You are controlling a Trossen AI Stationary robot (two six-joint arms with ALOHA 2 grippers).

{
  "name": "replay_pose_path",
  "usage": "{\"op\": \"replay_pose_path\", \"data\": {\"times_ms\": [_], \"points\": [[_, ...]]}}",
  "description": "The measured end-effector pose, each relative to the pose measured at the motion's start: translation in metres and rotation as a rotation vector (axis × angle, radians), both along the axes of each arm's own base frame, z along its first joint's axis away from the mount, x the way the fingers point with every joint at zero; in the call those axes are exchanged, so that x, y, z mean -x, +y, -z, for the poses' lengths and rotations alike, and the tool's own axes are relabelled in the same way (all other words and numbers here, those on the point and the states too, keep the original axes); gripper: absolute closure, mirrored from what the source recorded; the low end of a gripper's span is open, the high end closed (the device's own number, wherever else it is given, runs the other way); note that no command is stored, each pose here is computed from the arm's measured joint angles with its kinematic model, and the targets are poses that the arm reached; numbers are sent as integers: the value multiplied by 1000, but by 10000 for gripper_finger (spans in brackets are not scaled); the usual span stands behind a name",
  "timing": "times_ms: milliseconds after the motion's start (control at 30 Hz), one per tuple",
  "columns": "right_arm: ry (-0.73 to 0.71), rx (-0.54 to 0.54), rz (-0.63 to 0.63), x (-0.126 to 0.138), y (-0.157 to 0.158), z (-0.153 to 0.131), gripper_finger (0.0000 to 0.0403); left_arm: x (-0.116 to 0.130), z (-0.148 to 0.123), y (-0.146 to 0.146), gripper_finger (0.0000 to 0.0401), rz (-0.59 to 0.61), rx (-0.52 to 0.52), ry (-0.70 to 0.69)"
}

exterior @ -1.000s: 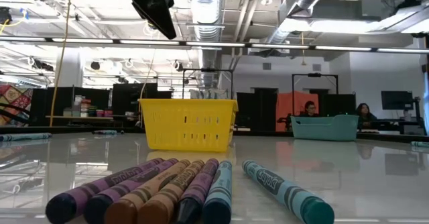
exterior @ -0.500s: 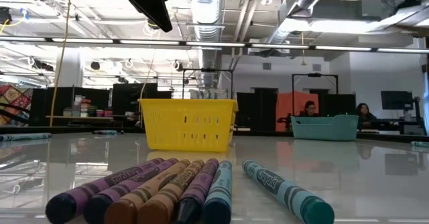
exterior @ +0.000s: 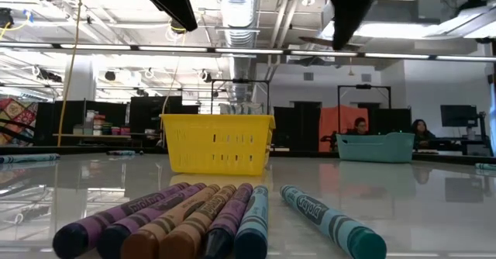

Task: Sort crayons
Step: Put the brown crayon into the green bin

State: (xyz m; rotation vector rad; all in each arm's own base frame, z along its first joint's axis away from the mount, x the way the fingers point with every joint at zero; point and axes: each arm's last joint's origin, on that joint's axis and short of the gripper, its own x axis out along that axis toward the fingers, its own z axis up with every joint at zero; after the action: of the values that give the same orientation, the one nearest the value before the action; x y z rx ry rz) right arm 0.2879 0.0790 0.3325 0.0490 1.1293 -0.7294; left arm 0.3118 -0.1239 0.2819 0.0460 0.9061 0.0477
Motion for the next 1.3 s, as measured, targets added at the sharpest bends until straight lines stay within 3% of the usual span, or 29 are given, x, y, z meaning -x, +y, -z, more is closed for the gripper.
{"op": "replay_pose_path", "data": {"times_ms": [267, 433, 867, 1300], "points": [[-8, -3, 88, 26, -83, -37, 403, 0, 0, 0, 303, 4, -2, 0], [2, -52, 129, 42, -124, -37, 403, 0, 0, 0, 303, 4, -2, 0], [-9, -193, 214, 83, -202, 32, 403, 0, 0, 0, 303, 2, 0, 0], [10, -319, 244, 114, -245, 85, 403, -1, 0, 1, 303, -11, 7, -2]]}}
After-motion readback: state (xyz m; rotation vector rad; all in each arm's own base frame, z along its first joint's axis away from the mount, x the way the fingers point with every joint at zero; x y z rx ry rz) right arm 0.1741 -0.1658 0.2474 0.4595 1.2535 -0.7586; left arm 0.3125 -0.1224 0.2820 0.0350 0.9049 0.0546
